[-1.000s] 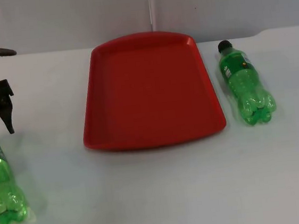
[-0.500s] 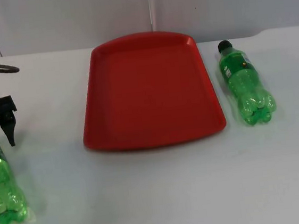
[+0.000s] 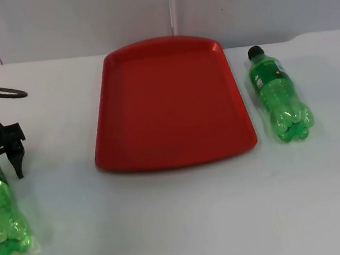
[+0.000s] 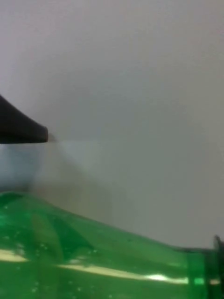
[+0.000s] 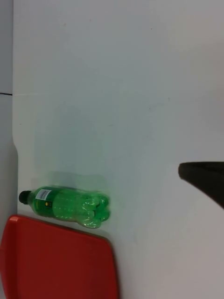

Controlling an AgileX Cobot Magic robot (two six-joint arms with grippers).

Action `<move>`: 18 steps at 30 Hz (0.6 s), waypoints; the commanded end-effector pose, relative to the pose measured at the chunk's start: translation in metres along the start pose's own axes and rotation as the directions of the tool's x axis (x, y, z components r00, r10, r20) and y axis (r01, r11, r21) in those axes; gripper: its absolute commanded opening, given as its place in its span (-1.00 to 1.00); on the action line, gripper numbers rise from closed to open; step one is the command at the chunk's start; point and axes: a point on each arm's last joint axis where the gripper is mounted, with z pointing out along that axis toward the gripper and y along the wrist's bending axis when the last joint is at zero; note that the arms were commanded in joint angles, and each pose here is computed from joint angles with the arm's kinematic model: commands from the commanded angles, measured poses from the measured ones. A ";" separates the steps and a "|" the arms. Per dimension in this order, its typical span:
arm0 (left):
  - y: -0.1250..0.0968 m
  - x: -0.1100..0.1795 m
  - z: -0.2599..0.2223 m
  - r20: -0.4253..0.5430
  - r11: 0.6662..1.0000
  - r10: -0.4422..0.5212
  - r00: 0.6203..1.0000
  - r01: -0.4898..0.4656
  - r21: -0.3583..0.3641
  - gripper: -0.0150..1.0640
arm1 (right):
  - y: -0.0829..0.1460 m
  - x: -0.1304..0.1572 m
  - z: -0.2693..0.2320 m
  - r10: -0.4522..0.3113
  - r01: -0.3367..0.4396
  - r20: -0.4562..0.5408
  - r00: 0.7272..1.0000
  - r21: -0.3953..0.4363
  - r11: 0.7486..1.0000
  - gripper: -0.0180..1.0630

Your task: Place the bottle upright on the tray.

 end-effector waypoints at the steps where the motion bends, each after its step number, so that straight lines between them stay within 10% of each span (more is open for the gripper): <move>1: -0.004 0.002 0.002 0.012 1.000 0.022 1.000 -0.022 0.004 0.97 | 0.000 0.000 -0.001 -0.002 0.002 0.012 1.000 0.003 1.000 0.97; 18: -0.006 0.003 0.003 0.013 0.999 0.036 0.999 -0.036 -0.003 0.97 | 0.000 0.000 -0.001 -0.002 0.002 0.012 1.000 0.003 1.000 0.97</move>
